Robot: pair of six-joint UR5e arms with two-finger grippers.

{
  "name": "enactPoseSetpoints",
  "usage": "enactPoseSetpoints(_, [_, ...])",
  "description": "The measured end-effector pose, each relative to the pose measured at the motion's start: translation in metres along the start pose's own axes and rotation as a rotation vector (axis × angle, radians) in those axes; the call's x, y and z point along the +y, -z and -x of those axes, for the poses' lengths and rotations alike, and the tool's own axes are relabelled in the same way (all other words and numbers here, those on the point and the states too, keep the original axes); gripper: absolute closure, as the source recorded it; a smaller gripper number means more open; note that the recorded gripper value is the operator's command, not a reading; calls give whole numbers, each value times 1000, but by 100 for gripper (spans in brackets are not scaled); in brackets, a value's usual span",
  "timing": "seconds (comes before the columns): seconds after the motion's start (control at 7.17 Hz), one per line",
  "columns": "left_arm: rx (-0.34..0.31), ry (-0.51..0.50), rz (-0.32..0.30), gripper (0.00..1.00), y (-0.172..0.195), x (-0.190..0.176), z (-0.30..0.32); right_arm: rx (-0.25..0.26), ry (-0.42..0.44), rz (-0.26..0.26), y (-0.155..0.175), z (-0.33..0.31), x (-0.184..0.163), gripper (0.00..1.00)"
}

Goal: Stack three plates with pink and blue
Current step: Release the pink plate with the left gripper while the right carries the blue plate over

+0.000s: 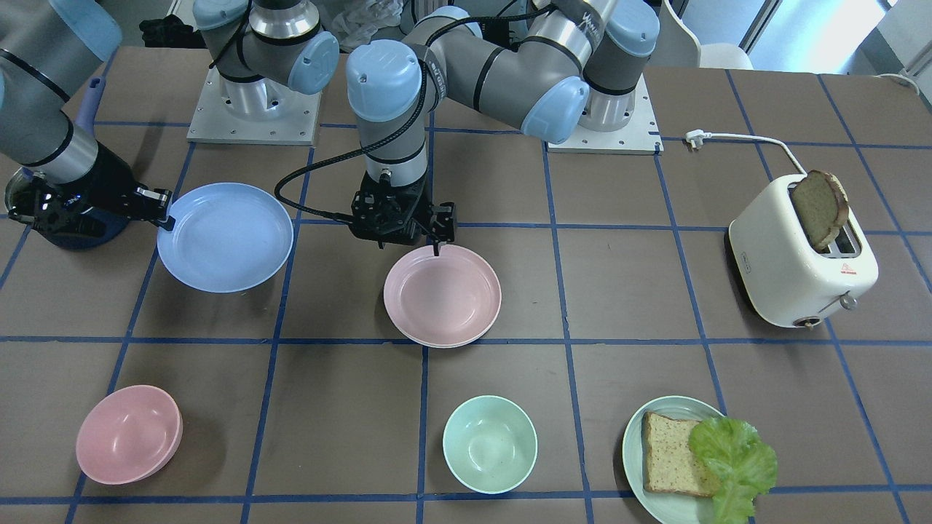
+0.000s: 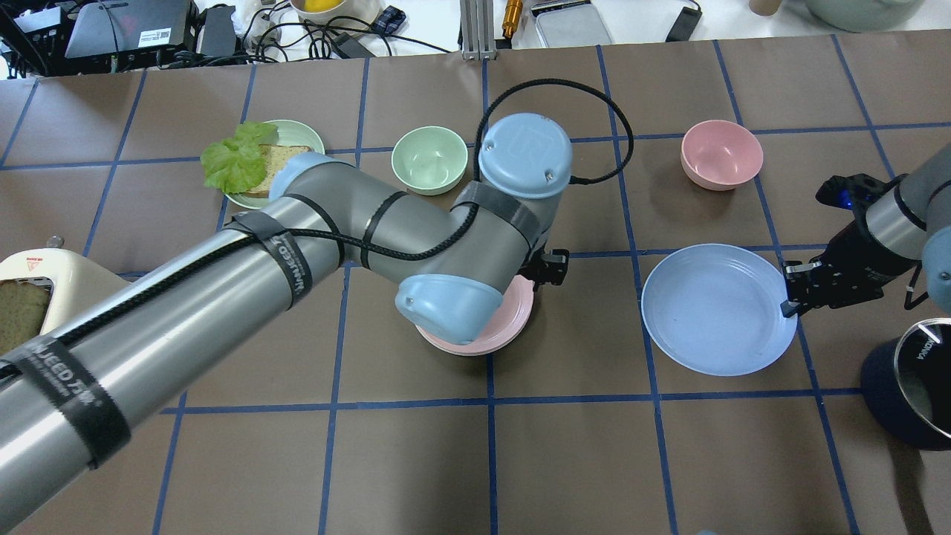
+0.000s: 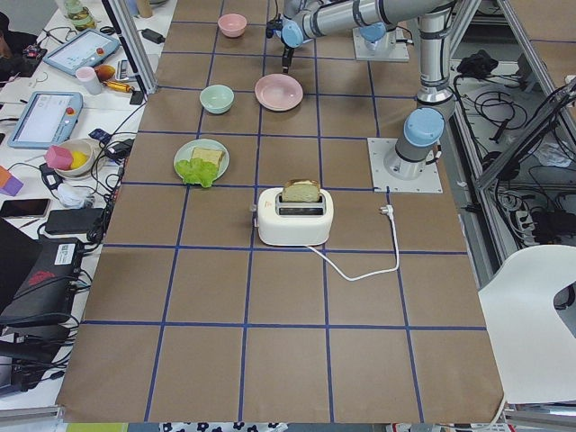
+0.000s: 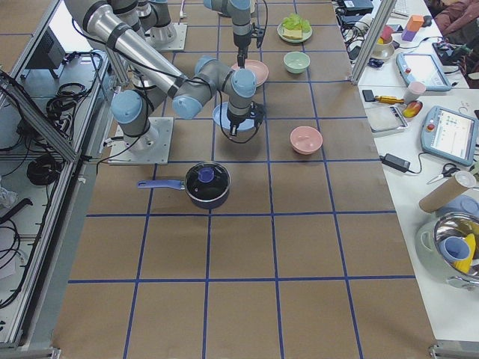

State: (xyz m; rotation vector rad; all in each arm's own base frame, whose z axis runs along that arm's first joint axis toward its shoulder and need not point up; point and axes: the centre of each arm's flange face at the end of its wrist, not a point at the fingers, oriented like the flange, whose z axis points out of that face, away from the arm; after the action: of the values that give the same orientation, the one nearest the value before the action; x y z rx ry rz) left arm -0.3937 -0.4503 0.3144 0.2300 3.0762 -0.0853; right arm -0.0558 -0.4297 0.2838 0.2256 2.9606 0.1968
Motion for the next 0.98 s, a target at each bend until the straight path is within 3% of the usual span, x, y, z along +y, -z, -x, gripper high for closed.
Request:
enactPoseSetpoints(0.28, [11,60,52,0,48,5,49,23,-49,-13,-5,71,2,100])
enactPoseSetpoints(0.7, [19,131,99,0,107,22,119,13,-74,-130,-17,211,15,100])
enactPoseSetpoints(0.98, [24,166,83,0,129,26,160,-41,-42,-211,-24,274,4,100])
